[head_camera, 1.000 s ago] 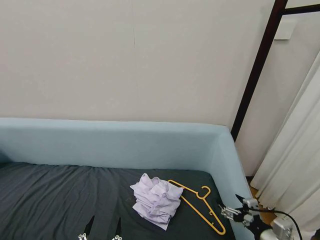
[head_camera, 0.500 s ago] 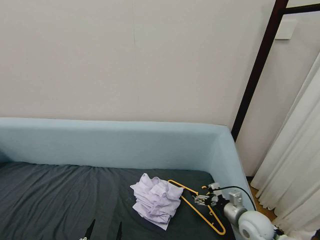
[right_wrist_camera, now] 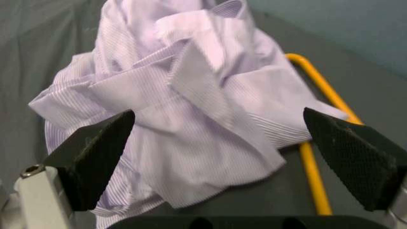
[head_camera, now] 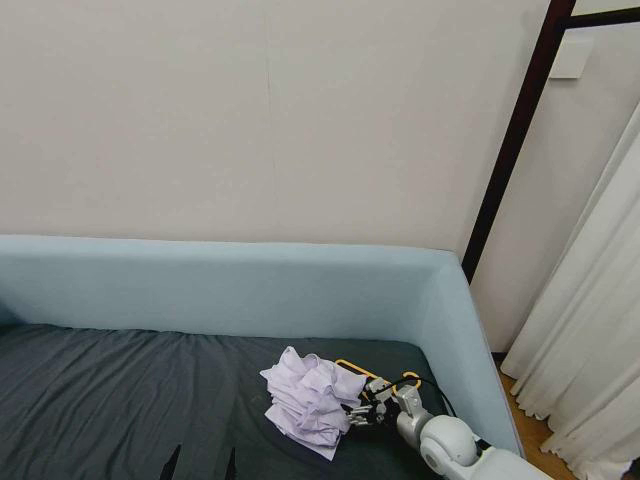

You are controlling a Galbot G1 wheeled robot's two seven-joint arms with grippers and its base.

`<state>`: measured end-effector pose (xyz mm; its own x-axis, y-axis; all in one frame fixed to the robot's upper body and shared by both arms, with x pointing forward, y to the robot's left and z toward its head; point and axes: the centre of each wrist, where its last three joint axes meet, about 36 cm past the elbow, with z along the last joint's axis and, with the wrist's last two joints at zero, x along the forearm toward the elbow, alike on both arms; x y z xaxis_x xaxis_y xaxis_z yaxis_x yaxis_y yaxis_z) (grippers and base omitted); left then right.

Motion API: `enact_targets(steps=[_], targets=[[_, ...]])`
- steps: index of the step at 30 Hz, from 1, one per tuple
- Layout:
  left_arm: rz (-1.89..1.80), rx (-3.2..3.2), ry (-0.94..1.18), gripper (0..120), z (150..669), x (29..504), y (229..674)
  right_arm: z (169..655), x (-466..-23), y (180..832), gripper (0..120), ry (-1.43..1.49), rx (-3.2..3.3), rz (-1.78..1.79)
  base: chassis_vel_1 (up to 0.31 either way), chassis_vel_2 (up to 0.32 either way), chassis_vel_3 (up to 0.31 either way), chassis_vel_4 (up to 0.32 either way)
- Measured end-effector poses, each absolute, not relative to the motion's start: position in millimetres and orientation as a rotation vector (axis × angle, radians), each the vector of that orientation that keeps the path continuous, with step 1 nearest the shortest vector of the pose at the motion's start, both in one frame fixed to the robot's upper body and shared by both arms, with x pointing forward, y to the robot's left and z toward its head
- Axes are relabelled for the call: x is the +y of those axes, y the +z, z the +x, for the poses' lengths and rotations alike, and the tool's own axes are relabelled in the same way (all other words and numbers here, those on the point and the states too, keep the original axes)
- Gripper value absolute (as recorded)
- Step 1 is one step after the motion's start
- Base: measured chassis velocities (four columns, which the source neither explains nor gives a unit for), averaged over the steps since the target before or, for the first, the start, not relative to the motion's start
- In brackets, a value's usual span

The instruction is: Pick up the clothes from the sofa and hang them on the clothes hanger.

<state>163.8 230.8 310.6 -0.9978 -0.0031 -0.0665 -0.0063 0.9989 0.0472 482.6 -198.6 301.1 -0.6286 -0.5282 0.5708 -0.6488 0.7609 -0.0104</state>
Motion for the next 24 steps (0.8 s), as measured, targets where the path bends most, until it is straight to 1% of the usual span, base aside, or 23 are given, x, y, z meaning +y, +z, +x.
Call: enact_targets(steps=[4, 10, 11, 12, 14, 15, 16, 21, 22, 24], targets=[[-0.029, 3.079, 0.081, 100, 159.5, 233.8, 311.3, 486.3, -187.4, 281.7, 100, 0.358, -2.350, 0.929, 0.000, 0.000, 0.000, 0.000], [-0.050, 3.080, 0.084, 100, 157.1, 236.3, 311.2, 491.8, -183.8, 263.5, 100, 0.408, -2.331, 0.925, 0.000, 0.000, 0.000, 0.000], [-0.053, 3.080, 0.083, 100, 156.7, 236.1, 311.2, 493.2, -183.4, 260.8, 98, 0.412, -2.330, 0.919, 0.000, 0.000, 0.000, 0.000], [-0.056, 3.079, 0.080, 100, 156.5, 235.5, 311.4, 495.4, -182.8, 258.1, 96, 0.415, -2.331, 0.909, 0.000, 0.000, 0.000, 0.000], [-0.060, 3.077, 0.074, 100, 156.5, 234.3, 311.9, 497.5, -182.4, 258.4, 86, 0.404, -2.337, 0.901, 0.000, 0.000, 0.000, 0.000], [-0.060, 3.077, 0.071, 100, 156.4, 233.7, 311.9, 497.9, -183.3, 259.4, 84, 0.395, -2.339, 0.900, 0.000, 0.000, 0.000, 0.000], [-0.060, 3.077, 0.071, 100, 156.4, 233.7, 311.9, 497.9, -183.3, 259.4, 84, 0.395, -2.339, 0.900, 0.000, 0.000, 0.000, 0.000], [-0.061, 3.071, 0.067, 100, 159.2, 233.4, 311.2, 492.9, -184.7, 260.6, 60, 0.383, -2.335, 0.904, 0.000, 0.000, 0.000, 0.000], [-0.061, 3.071, 0.067, 100, 159.2, 233.4, 311.2, 492.9, -184.7, 260.6, 60, 0.383, -2.335, 0.904, 0.000, 0.000, 0.000, 0.000], [-0.061, 3.069, 0.066, 100, 160.2, 233.3, 311.3, 490.9, -183.6, 260.6, 52, 0.376, -2.338, 0.897, 0.000, 0.000, 0.000, 0.000]])
